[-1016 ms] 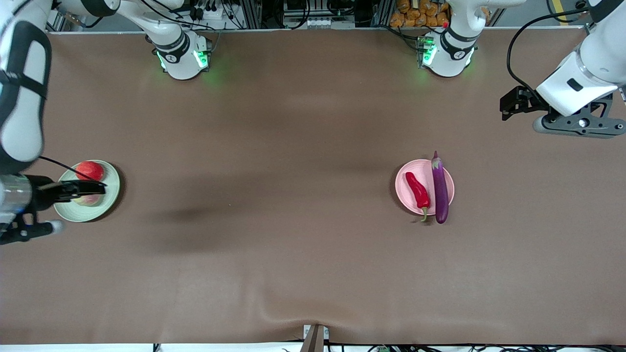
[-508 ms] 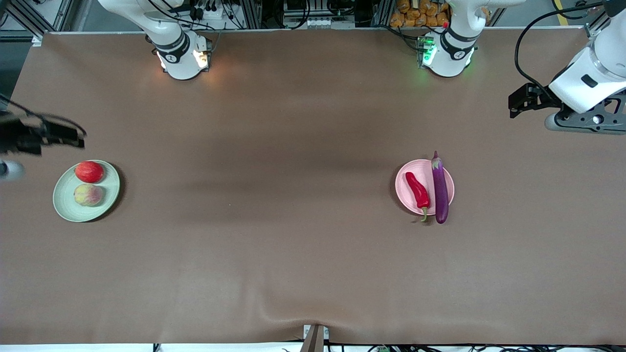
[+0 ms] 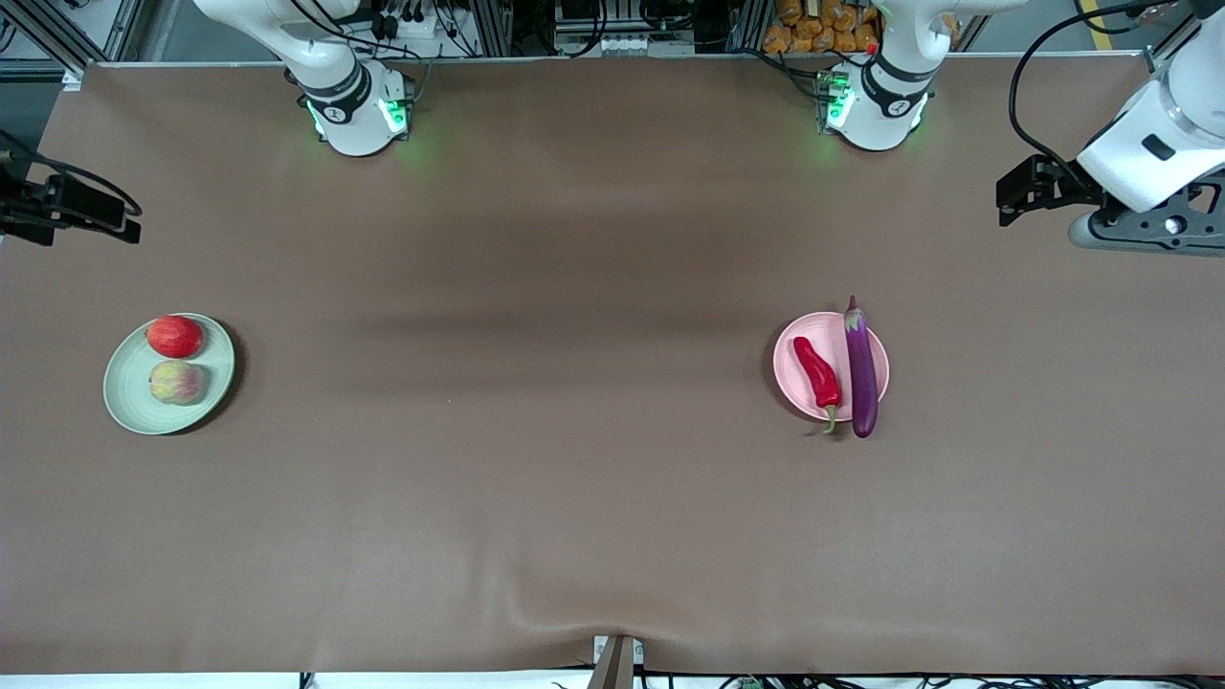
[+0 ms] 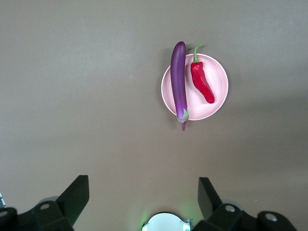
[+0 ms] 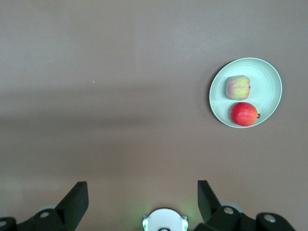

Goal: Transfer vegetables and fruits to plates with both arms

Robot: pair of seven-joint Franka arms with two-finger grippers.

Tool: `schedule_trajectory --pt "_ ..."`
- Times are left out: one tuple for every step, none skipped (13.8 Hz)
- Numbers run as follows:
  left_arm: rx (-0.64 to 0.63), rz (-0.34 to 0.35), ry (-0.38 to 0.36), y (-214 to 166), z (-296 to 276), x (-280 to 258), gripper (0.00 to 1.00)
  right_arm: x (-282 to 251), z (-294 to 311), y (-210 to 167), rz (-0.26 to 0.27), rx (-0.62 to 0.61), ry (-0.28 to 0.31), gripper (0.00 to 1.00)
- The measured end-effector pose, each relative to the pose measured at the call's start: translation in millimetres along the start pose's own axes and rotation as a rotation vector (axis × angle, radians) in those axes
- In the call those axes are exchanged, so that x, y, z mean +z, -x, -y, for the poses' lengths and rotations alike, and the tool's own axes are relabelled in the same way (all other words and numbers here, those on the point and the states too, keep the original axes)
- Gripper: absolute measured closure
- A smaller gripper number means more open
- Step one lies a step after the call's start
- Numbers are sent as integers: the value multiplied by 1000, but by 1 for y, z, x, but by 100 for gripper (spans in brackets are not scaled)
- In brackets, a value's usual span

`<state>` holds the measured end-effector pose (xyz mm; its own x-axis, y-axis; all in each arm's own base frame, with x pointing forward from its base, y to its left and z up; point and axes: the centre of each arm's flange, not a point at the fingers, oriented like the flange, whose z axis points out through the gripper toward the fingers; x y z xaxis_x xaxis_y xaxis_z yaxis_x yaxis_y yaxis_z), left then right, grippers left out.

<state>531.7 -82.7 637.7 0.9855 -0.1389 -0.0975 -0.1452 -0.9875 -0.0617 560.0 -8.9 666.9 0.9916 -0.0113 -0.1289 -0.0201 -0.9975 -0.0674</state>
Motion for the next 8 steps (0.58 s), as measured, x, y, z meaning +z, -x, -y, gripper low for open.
schedule_trajectory --pt "0 -3 0 0 0 -1 0 5 -2 8 -24 3 -4 0" --pt "0 -3 0 0 0 -2 0 11 -3 19 -36 2 -8 0" --pt "0 -4 0 0 0 -2 0 17 0 30 -37 -2 -9 0" --pt "-1 -4 0 0 0 -2 0 21 3 39 -34 -8 -8 0" --pt "-1 -4 0 0 0 -2 0 23 5 45 -34 -12 -6 0" --pt "0 -5 3 0 0 -2 0 23 6 48 -35 -12 -4 0" --pt "1 -6 5 0 -1 -3 0 22 5 49 -41 -10 -4 0" --pt "3 -7 7 0 -2 -3 0 21 2 48 -51 -6 -4 0"
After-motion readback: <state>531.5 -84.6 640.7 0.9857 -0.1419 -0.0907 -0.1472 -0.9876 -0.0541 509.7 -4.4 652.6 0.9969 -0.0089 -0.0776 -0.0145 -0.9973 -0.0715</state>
